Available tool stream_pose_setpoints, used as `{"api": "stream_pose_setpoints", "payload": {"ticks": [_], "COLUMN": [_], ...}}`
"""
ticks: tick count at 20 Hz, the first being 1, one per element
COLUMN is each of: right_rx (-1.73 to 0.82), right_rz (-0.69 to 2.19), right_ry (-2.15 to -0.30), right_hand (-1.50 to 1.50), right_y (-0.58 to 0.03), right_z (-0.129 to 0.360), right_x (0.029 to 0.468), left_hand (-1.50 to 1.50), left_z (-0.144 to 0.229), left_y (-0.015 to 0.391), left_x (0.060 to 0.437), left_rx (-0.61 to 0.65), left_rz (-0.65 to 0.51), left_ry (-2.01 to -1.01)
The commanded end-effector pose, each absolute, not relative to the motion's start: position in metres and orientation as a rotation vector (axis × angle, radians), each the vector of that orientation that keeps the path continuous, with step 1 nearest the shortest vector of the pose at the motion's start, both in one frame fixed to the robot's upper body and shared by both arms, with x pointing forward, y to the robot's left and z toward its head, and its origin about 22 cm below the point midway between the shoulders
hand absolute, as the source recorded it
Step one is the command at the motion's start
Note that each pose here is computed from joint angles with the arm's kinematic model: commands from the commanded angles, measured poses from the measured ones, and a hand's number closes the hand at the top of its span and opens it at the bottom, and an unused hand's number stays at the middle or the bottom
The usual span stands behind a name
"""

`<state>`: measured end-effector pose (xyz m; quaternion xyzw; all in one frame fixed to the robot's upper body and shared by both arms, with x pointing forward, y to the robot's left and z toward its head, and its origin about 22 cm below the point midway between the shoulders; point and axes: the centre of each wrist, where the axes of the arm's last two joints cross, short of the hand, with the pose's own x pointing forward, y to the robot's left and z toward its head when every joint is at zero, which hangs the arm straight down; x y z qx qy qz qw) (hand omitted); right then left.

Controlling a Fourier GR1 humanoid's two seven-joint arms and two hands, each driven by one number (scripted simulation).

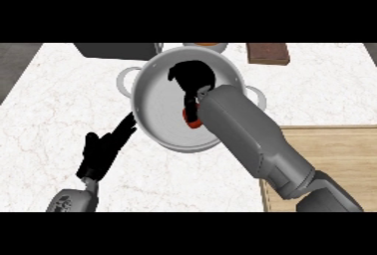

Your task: Pick the bell pepper from the tray and place it in the pot

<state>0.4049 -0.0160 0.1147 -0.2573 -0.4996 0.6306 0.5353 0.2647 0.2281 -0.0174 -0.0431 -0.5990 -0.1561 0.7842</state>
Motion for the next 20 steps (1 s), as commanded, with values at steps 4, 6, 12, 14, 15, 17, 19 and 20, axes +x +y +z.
{"api": "stream_pose_setpoints", "payload": {"ticks": [4, 6, 12, 14, 15, 17, 19, 20], "right_rx": [-0.320, -0.271, -0.257, -0.239, -0.237, -0.189, -0.159, -0.145], "right_rz": [1.002, 0.853, 0.449, 0.380, 0.323, 0.313, 0.255, 0.235], "right_ry": [-1.571, -1.642, -1.709, -1.764, -1.763, -1.772, -1.814, -1.804], "right_hand": [-1.50, -1.50, -1.50, -1.50, -1.50, -1.50, -1.50, -1.50], "right_y": [-0.029, -0.035, -0.046, -0.053, -0.072, -0.073, -0.114, -0.112], "right_z": [0.131, 0.133, 0.148, 0.160, 0.149, 0.170, 0.163, 0.151], "right_x": [0.405, 0.406, 0.415, 0.423, 0.427, 0.434, 0.440, 0.441], "left_hand": [0.00, 0.00, 0.00, 0.00, 0.00, 0.00, 0.00, 0.00], "left_z": [-0.014, -0.019, -0.018, -0.023, -0.023, -0.021, -0.018, -0.017], "left_y": [0.219, 0.215, 0.225, 0.241, 0.233, 0.240, 0.222, 0.250], "left_x": [0.272, 0.267, 0.272, 0.266, 0.262, 0.258, 0.259, 0.261], "left_rx": [-0.108, -0.104, -0.091, -0.066, -0.070, -0.076, -0.074, -0.060], "left_rz": [-0.339, -0.332, -0.304, -0.292, -0.295, -0.287, -0.298, -0.289], "left_ry": [-1.300, -1.285, -1.279, -1.280, -1.297, -1.280, -1.271, -1.276]}}
